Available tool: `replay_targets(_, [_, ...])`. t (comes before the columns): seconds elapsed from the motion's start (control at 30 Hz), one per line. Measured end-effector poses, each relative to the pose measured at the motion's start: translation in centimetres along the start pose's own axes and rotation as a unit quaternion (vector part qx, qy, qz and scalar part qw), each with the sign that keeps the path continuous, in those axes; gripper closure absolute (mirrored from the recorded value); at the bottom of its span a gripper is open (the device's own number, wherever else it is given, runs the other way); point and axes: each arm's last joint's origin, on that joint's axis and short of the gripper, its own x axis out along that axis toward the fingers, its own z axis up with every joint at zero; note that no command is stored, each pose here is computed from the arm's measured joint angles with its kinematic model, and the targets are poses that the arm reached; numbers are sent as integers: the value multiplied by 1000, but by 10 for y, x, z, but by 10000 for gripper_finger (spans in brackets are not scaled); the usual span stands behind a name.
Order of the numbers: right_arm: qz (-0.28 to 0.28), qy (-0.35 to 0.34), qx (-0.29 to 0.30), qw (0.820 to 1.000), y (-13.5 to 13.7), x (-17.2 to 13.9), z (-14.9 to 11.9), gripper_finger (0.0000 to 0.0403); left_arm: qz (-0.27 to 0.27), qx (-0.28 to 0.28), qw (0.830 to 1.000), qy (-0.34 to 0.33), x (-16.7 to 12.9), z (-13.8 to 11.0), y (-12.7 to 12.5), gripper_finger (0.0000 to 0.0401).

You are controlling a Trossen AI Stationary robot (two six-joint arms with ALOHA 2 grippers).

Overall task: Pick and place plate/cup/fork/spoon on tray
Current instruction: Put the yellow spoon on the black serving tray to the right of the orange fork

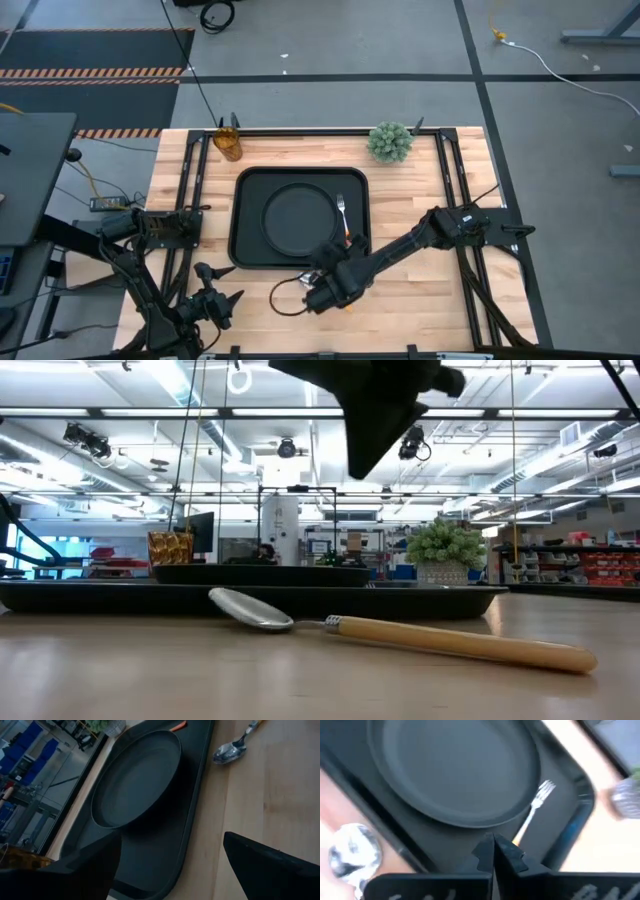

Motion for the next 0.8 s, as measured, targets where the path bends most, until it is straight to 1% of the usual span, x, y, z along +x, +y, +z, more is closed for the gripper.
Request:
replay_targets(0.1, [33,20,-2,999,0,1,8,390,0,1,1000,4,0,0,0,46])
replay_targets(0.2, [95,36,-27,994,10,-3,9,384,1,4,1000,7,0,-1,1,46])
replay_targets(0.27, [139,43,-46,988,23,-4,4,377,1,4,1000,7,0,-1,1,46])
replay_targets(0.37, [178,64,-66,980,40,-3,-10,357,1,5,1000,7,0,-1,1,46])
replay_targets(0.43, [184,82,-68,977,48,0,-19,335,1,5,1000,7,0,-1,1,46])
replay_targets(0.6, [176,121,-72,974,66,16,-42,264,1,4,1000,7,-1,-1,1,46])
replay_targets(0.7, [178,132,-72,972,74,26,-50,226,1,4,1000,7,-1,-1,1,46])
replay_targets(0.8, [189,141,-66,970,80,32,-53,201,1,4,1000,7,-1,-1,1,46])
